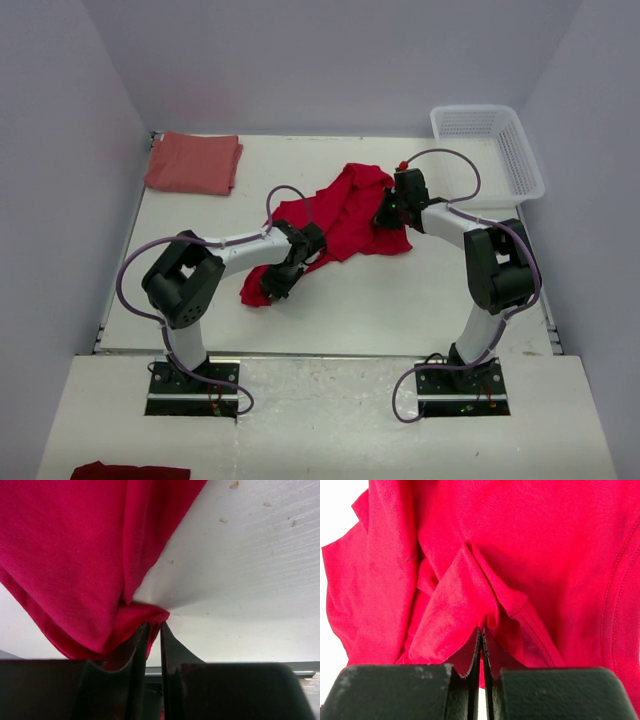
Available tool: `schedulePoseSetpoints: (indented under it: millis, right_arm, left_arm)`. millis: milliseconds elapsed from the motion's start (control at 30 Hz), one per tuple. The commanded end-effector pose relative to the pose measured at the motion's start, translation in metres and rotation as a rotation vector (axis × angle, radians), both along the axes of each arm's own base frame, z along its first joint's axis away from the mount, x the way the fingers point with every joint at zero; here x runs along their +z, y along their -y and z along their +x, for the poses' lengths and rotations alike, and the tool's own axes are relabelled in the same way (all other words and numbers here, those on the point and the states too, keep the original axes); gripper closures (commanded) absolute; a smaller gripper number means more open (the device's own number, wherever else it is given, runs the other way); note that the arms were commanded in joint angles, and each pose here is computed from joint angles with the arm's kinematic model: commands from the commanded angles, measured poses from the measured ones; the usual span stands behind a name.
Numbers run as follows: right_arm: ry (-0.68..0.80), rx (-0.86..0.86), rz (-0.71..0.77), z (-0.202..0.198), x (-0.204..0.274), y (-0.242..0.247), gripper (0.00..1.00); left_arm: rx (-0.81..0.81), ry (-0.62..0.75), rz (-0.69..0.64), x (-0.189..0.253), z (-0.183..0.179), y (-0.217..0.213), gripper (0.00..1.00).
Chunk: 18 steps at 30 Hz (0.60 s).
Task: Fold and stack the t-shirts
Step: Flatten out the tshirt
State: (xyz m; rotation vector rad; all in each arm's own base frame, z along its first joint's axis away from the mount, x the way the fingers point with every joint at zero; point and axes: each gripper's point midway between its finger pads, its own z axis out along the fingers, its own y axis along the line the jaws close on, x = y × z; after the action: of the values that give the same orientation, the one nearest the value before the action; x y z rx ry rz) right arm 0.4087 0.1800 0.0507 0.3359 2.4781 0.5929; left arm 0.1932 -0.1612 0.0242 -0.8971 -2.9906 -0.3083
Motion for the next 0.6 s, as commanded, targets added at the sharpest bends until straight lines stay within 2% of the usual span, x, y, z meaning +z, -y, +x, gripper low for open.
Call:
schedulePoseSetpoints:
  millis: [0, 167, 200, 300, 333, 433, 567]
  right_arm:
    - [0.03, 0.014, 0.009, 0.006, 0.007, -0.001, 1.0]
    - [0.027, 0.016, 0.008, 0.005, 0.006, -0.002, 1.0]
    - [0.027, 0.016, 0.008, 0.005, 0.006, -0.002, 1.0]
    - [0.031, 0.014, 0.0, 0.006, 0.007, -0.001, 1.0]
    - [0.038, 0.014, -0.004, 0.006, 0.009, 0.0, 1.0]
    - [0.063, 0.013, -0.022, 0.008, 0.018, 0.003, 1.0]
    - [0.129, 0.008, -0.08, 0.013, 0.043, 0.014, 1.0]
  left_arm:
    - [0.016, -0.003, -0.01, 0.001, -0.002, -0.001, 0.85]
    - [0.017, -0.007, 0.002, -0.002, -0.002, -0.002, 0.92]
    - [0.02, -0.001, 0.006, -0.002, 0.0, -0.002, 0.99]
    - [0.028, 0.035, 0.025, 0.003, 0.005, -0.005, 1.0]
    - [0.048, 0.088, 0.054, 0.007, 0.013, -0.011, 1.0]
    - [0.096, 0.248, -0.011, 0.029, 0.037, -0.003, 1.0]
    - [0.215, 0.583, -0.236, 0.098, 0.071, 0.011, 1.0]
